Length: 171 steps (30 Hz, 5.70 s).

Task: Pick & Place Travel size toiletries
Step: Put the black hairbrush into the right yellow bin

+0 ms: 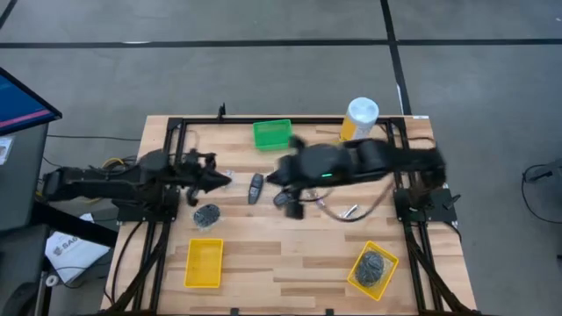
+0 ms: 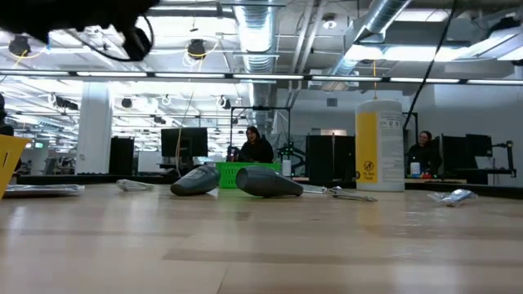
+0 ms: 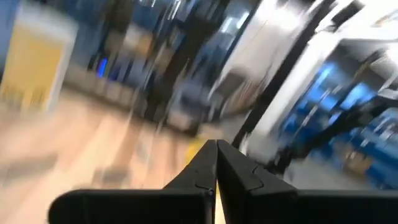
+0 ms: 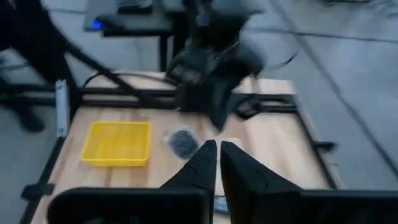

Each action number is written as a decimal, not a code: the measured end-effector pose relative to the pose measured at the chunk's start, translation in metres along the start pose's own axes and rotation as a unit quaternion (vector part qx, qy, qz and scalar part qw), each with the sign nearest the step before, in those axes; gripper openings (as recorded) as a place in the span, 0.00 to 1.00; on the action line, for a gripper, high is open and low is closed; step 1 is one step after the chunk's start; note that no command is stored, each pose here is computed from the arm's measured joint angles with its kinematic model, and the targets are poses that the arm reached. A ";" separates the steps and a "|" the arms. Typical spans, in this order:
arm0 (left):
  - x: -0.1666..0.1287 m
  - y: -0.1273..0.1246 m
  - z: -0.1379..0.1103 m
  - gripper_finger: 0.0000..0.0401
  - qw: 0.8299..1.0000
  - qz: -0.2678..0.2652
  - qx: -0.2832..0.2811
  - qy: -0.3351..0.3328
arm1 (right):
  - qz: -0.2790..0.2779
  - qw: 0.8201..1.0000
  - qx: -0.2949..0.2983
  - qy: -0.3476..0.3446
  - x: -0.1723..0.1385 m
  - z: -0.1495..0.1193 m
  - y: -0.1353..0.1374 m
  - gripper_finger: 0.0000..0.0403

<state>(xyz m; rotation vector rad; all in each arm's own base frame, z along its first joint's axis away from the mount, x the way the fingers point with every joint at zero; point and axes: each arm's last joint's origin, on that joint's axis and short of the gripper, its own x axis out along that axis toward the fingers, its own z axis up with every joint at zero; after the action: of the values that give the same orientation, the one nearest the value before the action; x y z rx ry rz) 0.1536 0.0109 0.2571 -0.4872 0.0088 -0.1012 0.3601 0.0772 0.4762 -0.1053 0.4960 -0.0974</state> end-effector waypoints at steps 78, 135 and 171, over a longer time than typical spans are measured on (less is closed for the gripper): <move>0.025 0.043 -0.109 0.40 0.719 0.442 -0.155 0.513 | -0.083 0.995 -0.015 -0.045 -0.196 -0.032 0.011 0.00; 0.138 -0.030 0.075 0.00 0.953 0.302 0.013 -0.005 | -0.228 0.925 0.280 0.119 -0.043 -0.042 -0.011 0.63; 0.142 -0.038 0.086 0.00 0.915 0.252 0.315 0.028 | -0.017 0.949 0.266 0.166 -0.014 -0.030 -0.068 0.63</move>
<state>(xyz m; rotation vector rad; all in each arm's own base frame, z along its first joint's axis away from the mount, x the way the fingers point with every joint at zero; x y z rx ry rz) 0.2938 0.0041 0.3532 0.1754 0.1528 0.3841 0.3287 0.0097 0.4651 0.4393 0.7876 -0.2822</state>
